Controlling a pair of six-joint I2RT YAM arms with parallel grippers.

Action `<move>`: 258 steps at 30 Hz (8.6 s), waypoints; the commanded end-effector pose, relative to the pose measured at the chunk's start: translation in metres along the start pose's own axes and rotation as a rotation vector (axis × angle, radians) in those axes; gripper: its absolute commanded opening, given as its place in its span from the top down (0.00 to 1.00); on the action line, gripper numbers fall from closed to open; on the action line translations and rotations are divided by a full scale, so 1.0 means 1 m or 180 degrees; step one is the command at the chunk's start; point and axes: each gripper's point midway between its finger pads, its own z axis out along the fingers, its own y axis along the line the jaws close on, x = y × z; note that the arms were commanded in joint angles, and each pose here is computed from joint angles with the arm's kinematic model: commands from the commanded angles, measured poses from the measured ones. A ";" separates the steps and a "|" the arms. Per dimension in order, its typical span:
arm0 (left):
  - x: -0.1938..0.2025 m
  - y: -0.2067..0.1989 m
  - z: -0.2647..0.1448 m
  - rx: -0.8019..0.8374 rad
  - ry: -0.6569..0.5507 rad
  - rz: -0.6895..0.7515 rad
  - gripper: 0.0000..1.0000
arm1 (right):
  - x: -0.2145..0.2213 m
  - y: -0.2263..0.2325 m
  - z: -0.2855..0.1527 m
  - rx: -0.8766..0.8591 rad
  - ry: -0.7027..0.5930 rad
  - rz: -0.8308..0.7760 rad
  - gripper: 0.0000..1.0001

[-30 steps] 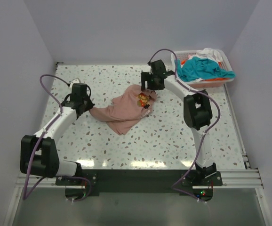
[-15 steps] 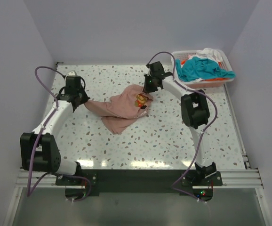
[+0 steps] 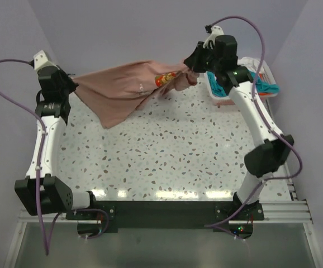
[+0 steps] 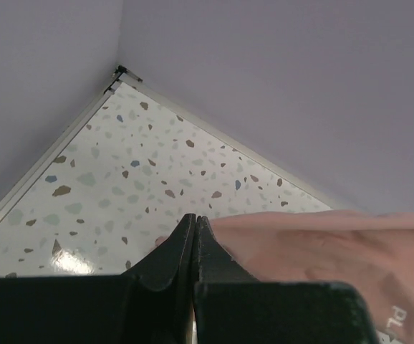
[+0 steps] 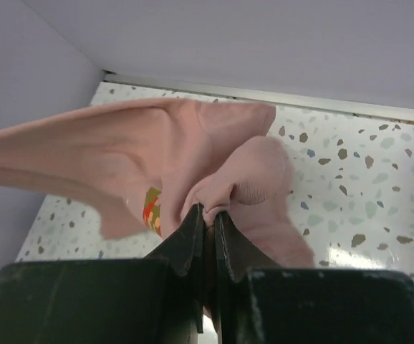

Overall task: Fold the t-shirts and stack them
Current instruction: Flatten the tshirt out

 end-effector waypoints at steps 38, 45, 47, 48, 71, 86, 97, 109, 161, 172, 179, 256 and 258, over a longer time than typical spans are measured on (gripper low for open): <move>0.201 0.096 -0.019 -0.0482 0.1534 0.0390 1.00 | 0.262 -0.107 0.024 0.0806 0.1621 0.0195 0.41; 0.196 0.096 -0.014 -0.0479 0.1528 0.0390 1.00 | 0.265 -0.116 0.042 0.0875 0.1629 0.0165 0.43; 0.198 0.097 -0.014 -0.0479 0.1550 0.0381 1.00 | 0.269 -0.117 0.043 0.0870 0.1663 0.0163 0.44; 0.197 0.096 -0.013 -0.0471 0.1543 0.0378 1.00 | 0.272 -0.117 0.043 0.0859 0.1687 0.0156 0.45; 0.201 0.098 -0.018 -0.0449 0.1574 0.0302 1.00 | 0.319 0.058 -0.017 -0.1203 0.2611 -0.0429 0.99; 0.210 0.103 -0.026 -0.0457 0.1646 0.0308 1.00 | 0.255 0.074 -0.007 -0.0967 0.1864 -0.0334 0.47; 0.209 0.104 -0.031 -0.0444 0.1645 0.0351 1.00 | 0.286 0.066 0.011 -0.1143 0.2133 -0.0377 0.47; 0.210 0.102 -0.027 -0.0416 0.1662 0.0358 1.00 | 0.318 0.073 0.016 -0.1285 0.2377 -0.0366 0.48; 0.237 0.095 -0.025 -0.0060 0.1885 0.0612 1.00 | 0.158 -0.065 -0.046 0.0404 0.1236 -0.0103 1.00; 0.265 0.107 -0.031 -0.0201 0.2195 0.0878 0.98 | 0.178 -0.132 -0.073 0.1245 0.1174 0.0221 1.00; 0.278 0.116 -0.046 -0.0294 0.2293 0.0802 0.77 | 0.182 -0.130 -0.067 0.1195 0.1200 0.0308 1.00; 0.297 0.145 -0.036 -0.0714 0.2137 -0.0113 0.64 | 0.187 -0.128 -0.049 0.1017 0.1351 0.0327 1.00; 0.302 0.145 -0.038 -0.0700 0.2194 -0.0116 0.71 | 0.188 -0.128 -0.049 0.1009 0.1358 0.0330 1.00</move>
